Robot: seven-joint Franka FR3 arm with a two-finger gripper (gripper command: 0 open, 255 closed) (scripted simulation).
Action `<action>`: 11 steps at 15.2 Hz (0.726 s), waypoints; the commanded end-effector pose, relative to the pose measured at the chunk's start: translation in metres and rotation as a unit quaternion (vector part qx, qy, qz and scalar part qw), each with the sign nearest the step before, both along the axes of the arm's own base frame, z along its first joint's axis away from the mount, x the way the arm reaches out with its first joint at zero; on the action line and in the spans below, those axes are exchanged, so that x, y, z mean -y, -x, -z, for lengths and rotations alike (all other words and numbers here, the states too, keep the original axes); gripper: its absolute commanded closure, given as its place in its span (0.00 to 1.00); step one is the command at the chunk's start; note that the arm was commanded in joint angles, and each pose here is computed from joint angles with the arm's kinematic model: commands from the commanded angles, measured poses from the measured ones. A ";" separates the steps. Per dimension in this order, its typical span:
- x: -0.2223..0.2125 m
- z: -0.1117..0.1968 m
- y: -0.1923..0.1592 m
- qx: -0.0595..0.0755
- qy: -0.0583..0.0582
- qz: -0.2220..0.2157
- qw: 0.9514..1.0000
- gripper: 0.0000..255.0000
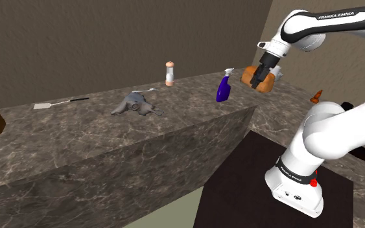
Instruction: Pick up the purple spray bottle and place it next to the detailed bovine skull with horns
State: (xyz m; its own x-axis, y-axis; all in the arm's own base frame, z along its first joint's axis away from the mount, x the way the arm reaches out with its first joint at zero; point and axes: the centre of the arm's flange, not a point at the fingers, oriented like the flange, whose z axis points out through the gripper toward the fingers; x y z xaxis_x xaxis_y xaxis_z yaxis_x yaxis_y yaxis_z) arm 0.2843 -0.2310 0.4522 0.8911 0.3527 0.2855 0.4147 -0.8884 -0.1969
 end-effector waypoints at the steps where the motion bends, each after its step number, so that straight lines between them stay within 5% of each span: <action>1: 0.028 0.011 -0.007 0.019 -0.006 -0.034 0.999 0.00; 6: 0.088 0.045 -0.036 0.062 -0.023 -0.112 0.992 0.00; 11: 0.141 0.077 -0.077 0.105 -0.041 -0.189 0.976 0.00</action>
State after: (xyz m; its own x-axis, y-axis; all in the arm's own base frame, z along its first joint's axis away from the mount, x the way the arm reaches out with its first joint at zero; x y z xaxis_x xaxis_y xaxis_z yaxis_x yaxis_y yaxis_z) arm 0.3514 -0.3605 0.3855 0.6511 0.5909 0.4763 0.7220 -0.6757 -0.1487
